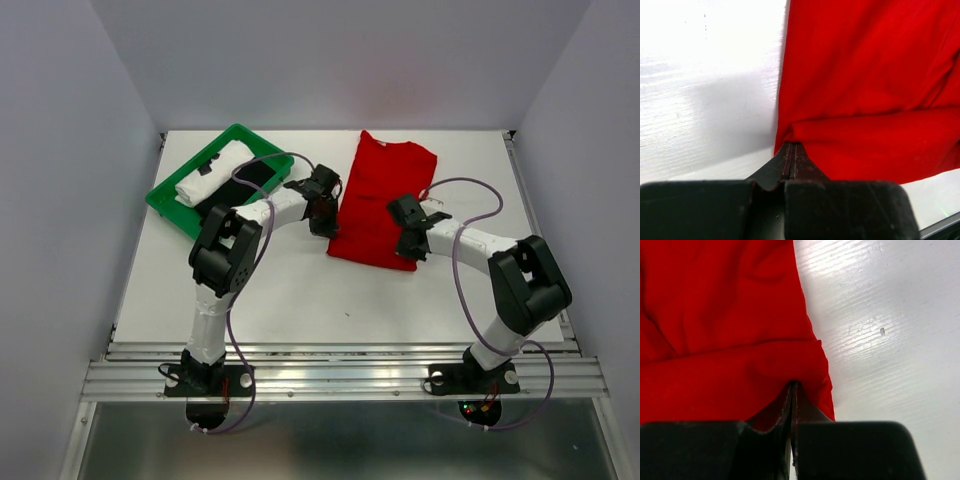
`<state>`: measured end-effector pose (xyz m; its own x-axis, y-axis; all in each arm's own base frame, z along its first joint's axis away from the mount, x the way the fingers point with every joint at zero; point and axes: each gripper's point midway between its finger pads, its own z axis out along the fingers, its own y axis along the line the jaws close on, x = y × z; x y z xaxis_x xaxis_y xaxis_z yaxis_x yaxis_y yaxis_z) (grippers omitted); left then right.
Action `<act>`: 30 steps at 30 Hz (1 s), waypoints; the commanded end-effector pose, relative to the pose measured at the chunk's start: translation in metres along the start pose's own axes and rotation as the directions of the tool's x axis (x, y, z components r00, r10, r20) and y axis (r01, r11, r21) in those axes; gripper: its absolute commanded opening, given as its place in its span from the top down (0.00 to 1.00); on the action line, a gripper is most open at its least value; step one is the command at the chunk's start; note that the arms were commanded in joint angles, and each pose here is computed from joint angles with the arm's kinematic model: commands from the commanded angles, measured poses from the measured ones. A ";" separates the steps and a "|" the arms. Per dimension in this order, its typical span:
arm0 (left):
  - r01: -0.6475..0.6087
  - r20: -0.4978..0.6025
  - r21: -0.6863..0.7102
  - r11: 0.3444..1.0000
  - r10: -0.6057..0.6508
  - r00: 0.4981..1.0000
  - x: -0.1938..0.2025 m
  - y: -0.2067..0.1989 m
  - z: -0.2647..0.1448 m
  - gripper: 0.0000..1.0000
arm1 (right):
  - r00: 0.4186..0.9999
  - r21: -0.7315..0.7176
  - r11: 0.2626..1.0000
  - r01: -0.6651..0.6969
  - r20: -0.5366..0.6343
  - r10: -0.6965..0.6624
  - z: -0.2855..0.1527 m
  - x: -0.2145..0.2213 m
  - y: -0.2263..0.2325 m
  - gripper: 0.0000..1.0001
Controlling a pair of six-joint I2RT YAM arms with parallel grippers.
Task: Roll the t-shirts
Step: Roll the T-shirt to the center of the board.
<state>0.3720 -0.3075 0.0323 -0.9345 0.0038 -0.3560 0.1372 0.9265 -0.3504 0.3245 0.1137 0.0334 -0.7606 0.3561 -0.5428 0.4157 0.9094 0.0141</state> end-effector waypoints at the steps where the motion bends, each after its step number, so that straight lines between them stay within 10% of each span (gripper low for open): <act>1: -0.041 0.074 0.025 0.999 0.039 0.996 -0.020 -0.014 -0.032 1.00 | 0.995 -0.066 0.997 -0.044 0.084 0.050 -0.024 -0.031 0.009 0.99; 8: -0.074 0.111 0.147 0.986 0.058 0.992 -0.020 -0.055 -0.065 1.00 | 0.992 -0.144 0.987 -0.076 0.092 0.090 -0.047 -0.040 0.015 0.99; 22: -0.079 0.028 0.047 0.996 0.078 0.997 -0.002 -0.031 -0.007 1.00 | 0.999 -0.030 0.998 -0.051 -0.004 0.051 0.015 -0.007 0.003 0.99; 30: -0.088 0.127 0.157 0.984 0.068 0.990 -0.035 -0.057 -0.053 1.00 | 0.994 -0.264 0.959 -0.102 0.020 0.112 -0.040 -0.033 0.037 0.99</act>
<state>0.3597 -0.3315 0.0347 -0.9329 0.0560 -0.3558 0.2006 0.9013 -0.3839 0.3351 0.1199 0.0473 -0.7350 0.4191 -0.5331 0.4130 0.9002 0.1382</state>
